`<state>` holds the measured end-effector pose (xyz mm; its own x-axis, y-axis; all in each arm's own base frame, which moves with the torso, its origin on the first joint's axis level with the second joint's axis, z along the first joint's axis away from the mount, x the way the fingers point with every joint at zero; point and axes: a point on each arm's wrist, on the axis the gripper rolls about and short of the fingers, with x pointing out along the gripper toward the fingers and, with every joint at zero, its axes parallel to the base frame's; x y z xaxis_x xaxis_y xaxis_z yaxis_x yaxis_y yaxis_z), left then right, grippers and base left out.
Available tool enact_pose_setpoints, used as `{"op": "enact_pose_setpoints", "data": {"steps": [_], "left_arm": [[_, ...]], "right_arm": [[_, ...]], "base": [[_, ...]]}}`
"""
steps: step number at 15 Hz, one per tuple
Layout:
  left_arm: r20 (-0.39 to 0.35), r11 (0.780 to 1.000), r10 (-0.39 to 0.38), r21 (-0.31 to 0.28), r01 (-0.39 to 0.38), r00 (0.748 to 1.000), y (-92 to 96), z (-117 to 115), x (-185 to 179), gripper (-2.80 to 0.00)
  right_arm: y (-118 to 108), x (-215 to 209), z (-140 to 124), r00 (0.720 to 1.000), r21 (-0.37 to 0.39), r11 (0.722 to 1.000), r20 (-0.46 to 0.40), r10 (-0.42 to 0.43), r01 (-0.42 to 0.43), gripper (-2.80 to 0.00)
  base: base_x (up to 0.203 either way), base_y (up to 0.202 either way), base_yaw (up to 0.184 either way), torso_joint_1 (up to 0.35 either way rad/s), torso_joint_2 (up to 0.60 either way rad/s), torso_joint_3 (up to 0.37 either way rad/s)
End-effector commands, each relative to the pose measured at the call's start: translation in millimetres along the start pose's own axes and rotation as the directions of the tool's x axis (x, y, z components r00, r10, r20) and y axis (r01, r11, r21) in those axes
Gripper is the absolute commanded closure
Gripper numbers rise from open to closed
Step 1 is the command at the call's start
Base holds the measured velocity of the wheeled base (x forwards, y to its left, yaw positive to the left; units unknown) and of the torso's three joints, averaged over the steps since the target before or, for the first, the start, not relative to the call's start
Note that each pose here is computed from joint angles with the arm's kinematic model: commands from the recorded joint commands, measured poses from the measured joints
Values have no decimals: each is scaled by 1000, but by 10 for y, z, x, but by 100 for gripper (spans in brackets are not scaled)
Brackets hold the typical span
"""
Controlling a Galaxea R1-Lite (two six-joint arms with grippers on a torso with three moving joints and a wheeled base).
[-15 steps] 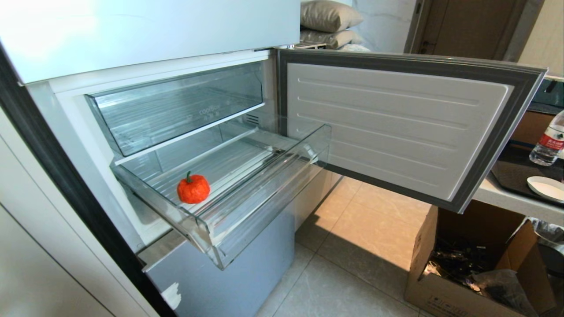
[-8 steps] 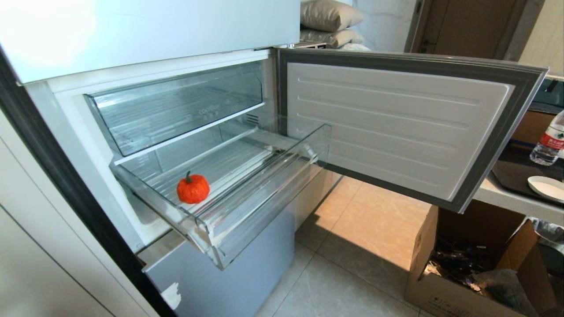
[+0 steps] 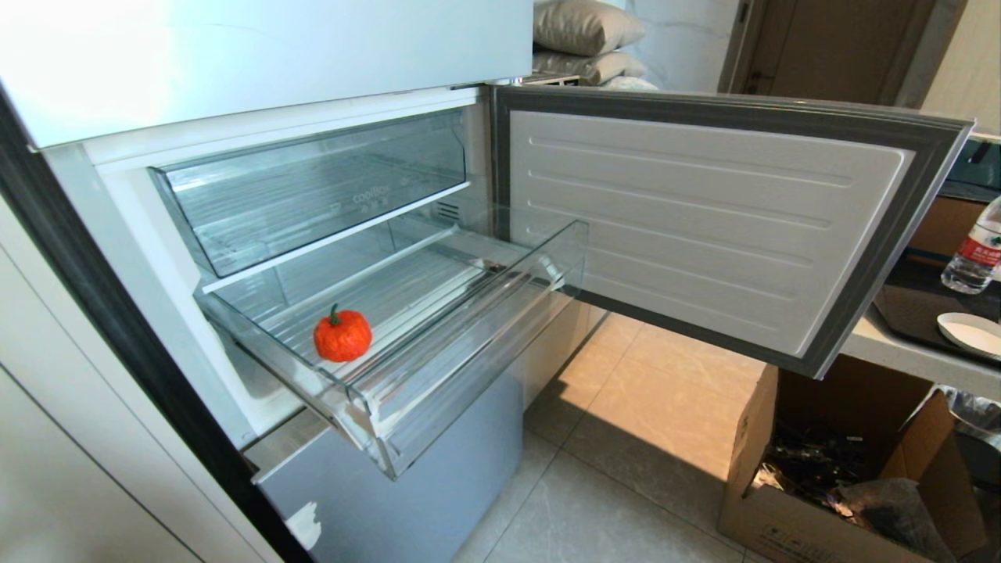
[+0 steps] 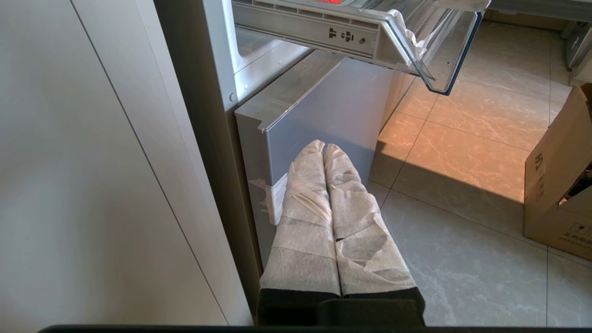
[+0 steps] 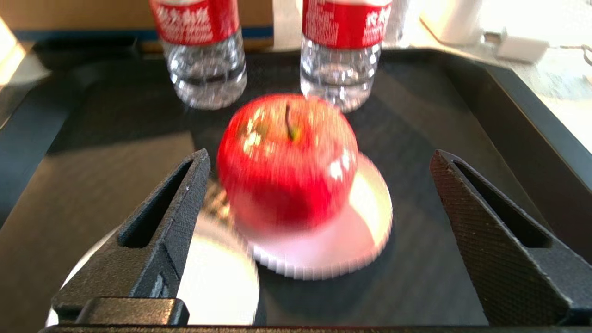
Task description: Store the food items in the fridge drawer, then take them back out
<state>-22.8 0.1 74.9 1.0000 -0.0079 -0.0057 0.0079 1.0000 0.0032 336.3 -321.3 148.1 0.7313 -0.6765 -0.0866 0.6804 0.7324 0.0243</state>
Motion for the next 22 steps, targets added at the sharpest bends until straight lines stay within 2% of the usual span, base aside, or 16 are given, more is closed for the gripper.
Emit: {"op": "enact_pose_setpoints", "data": {"steps": [1, 6, 12, 13, 18, 22], "left_arm": [[0, 1000, 0, 0, 0, 1000, 0, 0, 0, 0], [0, 1000, 0, 0, 0, 1000, 0, 0, 0, 0], [0, 1000, 0, 0, 0, 1000, 0, 0, 0, 0], [0, 1000, 0, 0, 0, 1000, 0, 0, 0, 0], [0, 1000, 0, 0, 0, 1000, 0, 0, 0, 0], [0, 1000, 0, 0, 0, 1000, 0, 0, 0, 0]], "right_arm": [[15, 175, -129, 1000, 3, 1000, 3, 5, -5, -280], [89, 389, -273, 1000, -1, 1000, 14, 21, -21, -280], [142, 425, -321, 999, 3, 1000, 10, 31, -31, -280], [155, 427, -322, 999, 2, 999, 10, 34, -34, 0], [211, 407, -296, 999, 7, 999, 12, 40, -41, 0], [171, 119, 156, 997, 10, 1000, 77, 26, -27, 0]], "base": [[0, 0, 0, 0, 0, 0], [0, 0, 0, 0, 0, 0], [0, 0, 0, 0, 0, 0], [0, 0, 0, 0, 0, 0], [0, 0, 0, 0, 0, 0], [0, 0, 0, 0, 0, 0]]}}
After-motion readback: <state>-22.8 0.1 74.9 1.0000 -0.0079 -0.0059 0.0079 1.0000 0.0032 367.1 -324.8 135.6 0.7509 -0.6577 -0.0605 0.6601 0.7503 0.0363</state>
